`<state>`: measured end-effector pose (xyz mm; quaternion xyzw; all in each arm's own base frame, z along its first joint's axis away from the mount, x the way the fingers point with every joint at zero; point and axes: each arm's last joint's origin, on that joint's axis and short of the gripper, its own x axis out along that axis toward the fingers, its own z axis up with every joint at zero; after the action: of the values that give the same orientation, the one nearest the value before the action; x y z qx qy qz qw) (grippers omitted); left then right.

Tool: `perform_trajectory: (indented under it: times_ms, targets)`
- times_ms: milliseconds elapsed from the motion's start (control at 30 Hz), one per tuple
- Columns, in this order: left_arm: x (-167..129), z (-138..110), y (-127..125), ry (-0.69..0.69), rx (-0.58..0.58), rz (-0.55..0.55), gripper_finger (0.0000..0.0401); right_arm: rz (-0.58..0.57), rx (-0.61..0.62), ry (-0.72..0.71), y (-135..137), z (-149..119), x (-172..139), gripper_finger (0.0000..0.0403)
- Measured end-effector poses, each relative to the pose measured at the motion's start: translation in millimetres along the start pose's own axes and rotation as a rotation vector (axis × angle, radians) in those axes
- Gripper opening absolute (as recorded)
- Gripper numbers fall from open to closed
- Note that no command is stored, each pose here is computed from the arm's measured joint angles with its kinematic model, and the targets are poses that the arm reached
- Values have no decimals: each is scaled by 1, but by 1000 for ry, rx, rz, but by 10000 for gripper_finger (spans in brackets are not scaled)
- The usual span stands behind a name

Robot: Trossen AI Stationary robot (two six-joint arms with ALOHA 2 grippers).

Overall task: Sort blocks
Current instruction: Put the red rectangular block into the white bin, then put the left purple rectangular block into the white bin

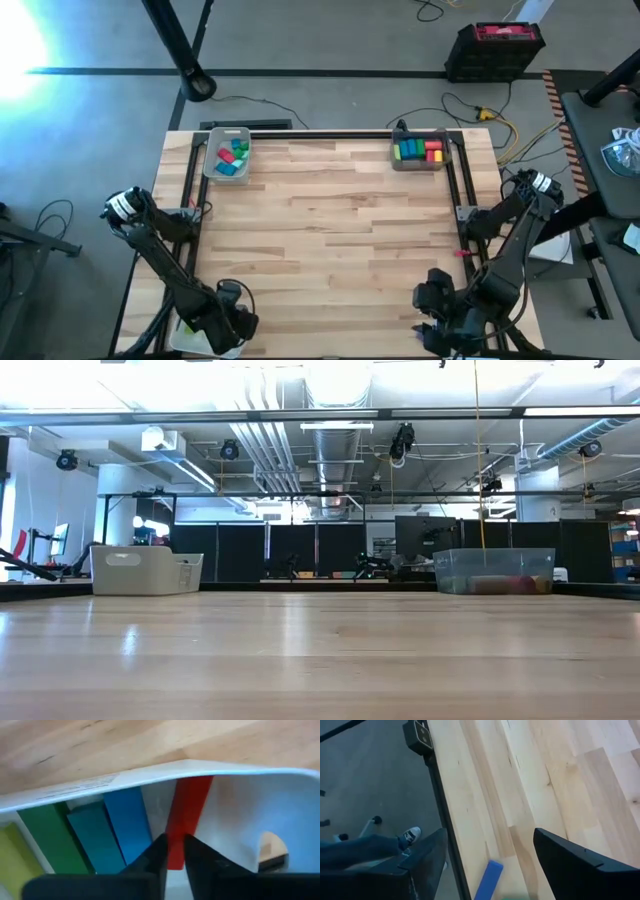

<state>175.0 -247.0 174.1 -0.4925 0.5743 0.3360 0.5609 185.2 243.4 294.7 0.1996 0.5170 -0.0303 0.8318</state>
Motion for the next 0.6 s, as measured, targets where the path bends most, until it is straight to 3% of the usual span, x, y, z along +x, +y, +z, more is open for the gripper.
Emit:
perform_trajectory:
  times_ms: [133, 400, 600]
  targets:
    - [3, 2, 2, -6, -32, 17, 5, 0, -1, 0, 0, 0, 0, 283]
    - [2, 5, 16, 20, -106, 202, 1, -2, -2, -2, 0, 0, 0, 293]
    - [-11, -3, 3, 31, -78, 116, 0, -1, -2, -2, 0, 0, 0, 291]
